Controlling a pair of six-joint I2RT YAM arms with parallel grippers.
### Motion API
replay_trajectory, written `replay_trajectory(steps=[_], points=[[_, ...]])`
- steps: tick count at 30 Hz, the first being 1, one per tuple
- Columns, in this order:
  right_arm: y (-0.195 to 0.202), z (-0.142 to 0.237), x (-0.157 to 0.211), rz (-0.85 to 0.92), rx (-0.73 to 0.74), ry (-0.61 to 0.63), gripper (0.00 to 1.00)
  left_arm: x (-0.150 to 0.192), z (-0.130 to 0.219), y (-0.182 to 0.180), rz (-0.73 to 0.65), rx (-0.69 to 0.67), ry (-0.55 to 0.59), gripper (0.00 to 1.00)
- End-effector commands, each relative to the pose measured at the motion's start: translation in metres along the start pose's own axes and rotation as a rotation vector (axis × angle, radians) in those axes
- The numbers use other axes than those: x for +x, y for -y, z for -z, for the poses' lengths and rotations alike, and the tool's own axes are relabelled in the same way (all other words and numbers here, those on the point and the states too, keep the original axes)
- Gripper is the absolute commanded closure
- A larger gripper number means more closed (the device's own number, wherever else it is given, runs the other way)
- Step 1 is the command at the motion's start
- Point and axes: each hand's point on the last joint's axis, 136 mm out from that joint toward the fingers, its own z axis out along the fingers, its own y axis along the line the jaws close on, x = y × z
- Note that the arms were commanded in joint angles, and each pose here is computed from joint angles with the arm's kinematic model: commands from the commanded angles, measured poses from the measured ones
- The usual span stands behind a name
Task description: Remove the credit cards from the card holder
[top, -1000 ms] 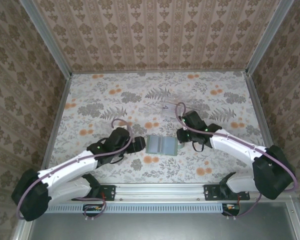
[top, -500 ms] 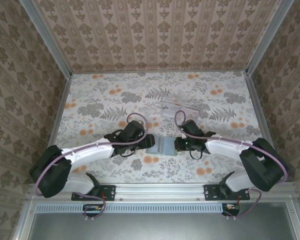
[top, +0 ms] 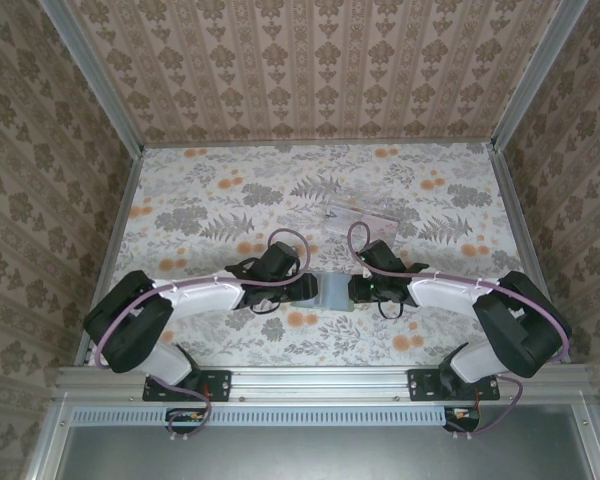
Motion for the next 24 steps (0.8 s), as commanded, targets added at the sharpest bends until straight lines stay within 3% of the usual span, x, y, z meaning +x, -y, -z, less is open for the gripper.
replay_trajectory(steps=[1,9,24], points=[[0.002,-0.006,0.01,-0.008,0.005,-0.031,0.83,-0.007,0.001,0.019,-0.036,0.053,0.012,0.41],[0.001,-0.006,0.01,-0.004,0.005,-0.034,0.83,-0.005,-0.003,0.019,-0.047,0.045,0.002,0.42],[0.001,-0.007,0.012,-0.003,0.009,-0.04,0.83,0.001,-0.007,-0.003,-0.06,-0.094,-0.016,0.44]])
